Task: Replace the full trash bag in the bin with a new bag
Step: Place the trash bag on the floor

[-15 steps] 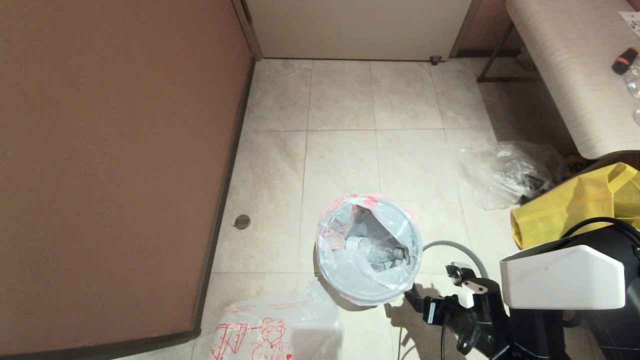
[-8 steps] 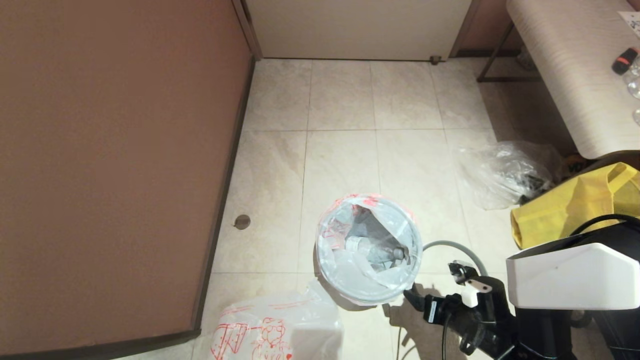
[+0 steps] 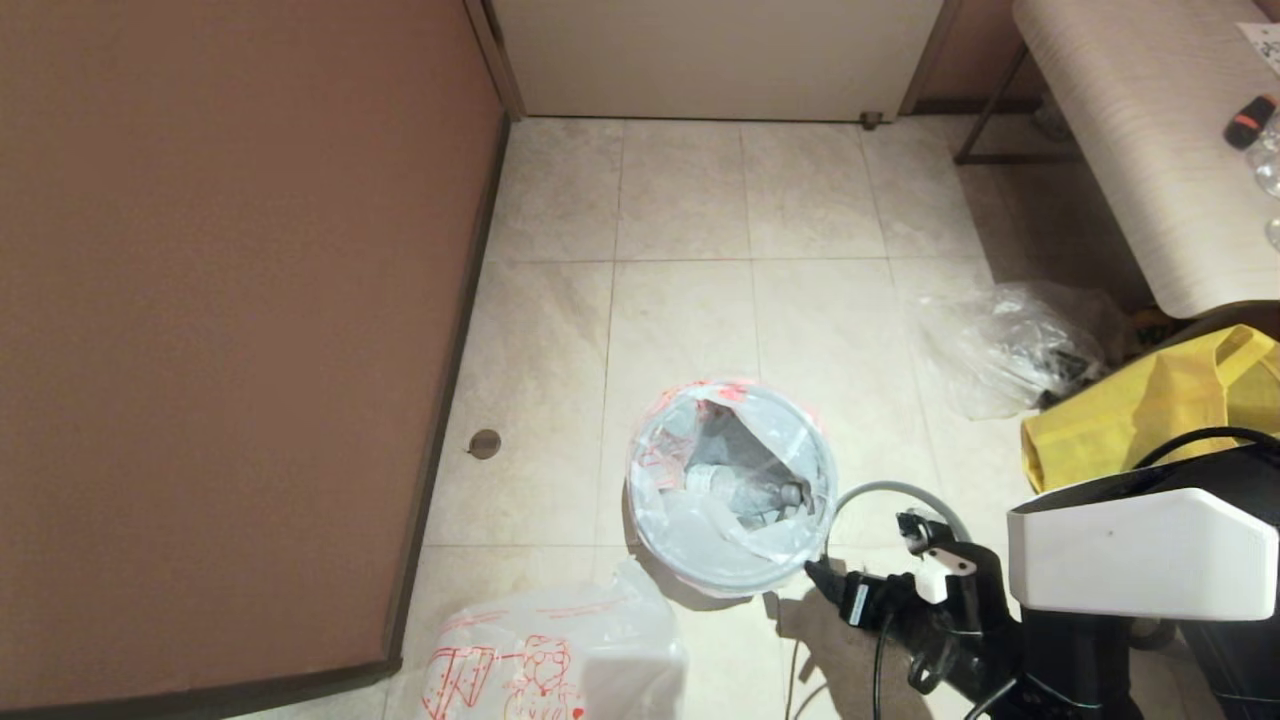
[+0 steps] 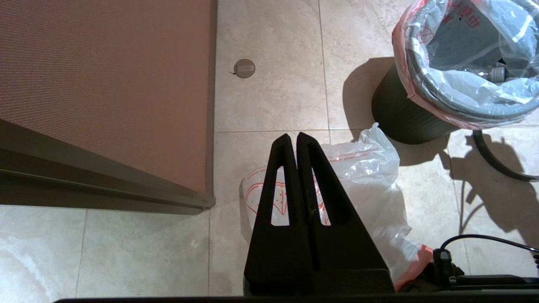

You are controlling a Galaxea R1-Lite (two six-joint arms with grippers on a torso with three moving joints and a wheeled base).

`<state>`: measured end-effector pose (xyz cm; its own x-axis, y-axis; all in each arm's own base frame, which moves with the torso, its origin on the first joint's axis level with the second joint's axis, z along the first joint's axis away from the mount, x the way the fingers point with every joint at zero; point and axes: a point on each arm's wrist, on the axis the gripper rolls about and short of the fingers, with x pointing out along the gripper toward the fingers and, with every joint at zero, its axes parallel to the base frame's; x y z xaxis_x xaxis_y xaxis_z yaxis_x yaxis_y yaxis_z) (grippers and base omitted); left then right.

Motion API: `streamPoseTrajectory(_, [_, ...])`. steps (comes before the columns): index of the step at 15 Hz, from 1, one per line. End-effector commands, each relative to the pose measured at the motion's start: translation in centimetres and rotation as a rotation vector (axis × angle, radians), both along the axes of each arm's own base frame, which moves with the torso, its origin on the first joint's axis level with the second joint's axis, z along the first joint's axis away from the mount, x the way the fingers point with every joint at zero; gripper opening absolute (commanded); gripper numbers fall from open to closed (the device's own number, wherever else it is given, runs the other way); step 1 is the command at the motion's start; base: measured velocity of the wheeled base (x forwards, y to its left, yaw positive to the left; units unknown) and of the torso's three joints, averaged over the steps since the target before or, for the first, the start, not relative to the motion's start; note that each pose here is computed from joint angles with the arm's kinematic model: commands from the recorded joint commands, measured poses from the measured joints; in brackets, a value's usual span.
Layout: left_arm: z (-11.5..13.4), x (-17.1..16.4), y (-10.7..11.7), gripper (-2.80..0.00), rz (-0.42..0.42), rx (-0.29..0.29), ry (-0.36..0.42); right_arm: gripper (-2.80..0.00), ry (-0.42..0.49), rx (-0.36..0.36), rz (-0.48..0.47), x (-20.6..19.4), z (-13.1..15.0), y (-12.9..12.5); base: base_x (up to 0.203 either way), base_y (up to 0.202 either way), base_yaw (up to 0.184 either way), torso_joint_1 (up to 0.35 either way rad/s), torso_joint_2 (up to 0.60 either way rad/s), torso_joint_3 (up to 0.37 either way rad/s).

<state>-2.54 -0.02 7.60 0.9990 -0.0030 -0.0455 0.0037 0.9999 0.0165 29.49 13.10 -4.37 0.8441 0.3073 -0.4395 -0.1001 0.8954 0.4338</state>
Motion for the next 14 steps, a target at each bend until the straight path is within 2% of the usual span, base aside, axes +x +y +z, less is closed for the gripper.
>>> streamPoseTrajectory(1, [0.00, 0.01, 0.00, -2.80, 0.000, 0.000, 0.002, 0.00, -0.042, 0.012, -0.007, 0.32, -0.10, 0.50, 0.000, 0.000, 0.000, 0.000, 0.00, 0.000])
streamPoseTrajectory(14, [0.00, 0.01, 0.00, -2.80, 0.000, 0.000, 0.002, 0.00, -0.049, -0.001, -0.022, 0.63, -0.56, 0.81, 0.000, 0.000, 0.000, 0.000, 0.00, 0.000])
